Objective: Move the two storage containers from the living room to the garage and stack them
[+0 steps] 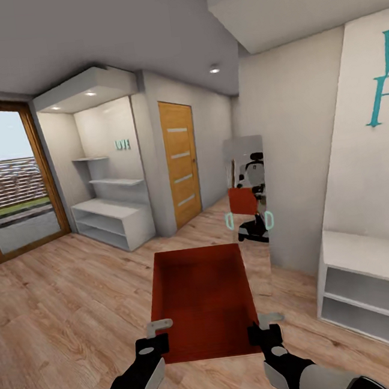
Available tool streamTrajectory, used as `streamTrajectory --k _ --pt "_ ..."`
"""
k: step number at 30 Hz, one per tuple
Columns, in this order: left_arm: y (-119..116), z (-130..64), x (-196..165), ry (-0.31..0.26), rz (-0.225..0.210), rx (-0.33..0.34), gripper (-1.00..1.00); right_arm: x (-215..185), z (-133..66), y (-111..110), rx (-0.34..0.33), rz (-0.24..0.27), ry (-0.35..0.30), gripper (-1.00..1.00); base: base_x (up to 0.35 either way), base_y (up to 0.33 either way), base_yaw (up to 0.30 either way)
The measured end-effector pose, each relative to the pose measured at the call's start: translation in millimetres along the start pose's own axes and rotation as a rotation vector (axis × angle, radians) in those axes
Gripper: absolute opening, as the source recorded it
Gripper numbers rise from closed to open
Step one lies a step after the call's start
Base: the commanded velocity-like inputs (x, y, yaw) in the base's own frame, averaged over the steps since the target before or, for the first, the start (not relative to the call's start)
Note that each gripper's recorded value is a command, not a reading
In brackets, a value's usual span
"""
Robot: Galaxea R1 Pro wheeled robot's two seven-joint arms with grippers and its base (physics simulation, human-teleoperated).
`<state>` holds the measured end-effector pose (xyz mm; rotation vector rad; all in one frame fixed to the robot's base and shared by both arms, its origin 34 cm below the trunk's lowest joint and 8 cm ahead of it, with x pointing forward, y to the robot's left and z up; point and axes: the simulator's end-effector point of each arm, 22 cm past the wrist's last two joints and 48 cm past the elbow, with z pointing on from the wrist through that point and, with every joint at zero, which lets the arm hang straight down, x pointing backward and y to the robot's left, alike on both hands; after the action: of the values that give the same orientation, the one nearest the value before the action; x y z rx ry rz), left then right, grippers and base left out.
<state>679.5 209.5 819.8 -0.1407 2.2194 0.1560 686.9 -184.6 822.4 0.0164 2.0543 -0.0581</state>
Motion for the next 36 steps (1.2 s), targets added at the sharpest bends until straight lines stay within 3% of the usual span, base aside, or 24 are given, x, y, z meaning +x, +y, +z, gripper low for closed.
streamTrajectory --k 22,36 --pt "0.0 0.0 0.2 0.000 0.000 0.000 -1.00 0.0 0.0 0.0 0.000 0.000 0.000 -1.00 0.323 0.000 0.274" --pt "0.0 0.0 0.7 0.001 -0.001 0.000 -1.00 0.2 0.0 -0.1 0.000 -0.001 0.001 -1.00 0.323 0.000 0.018"
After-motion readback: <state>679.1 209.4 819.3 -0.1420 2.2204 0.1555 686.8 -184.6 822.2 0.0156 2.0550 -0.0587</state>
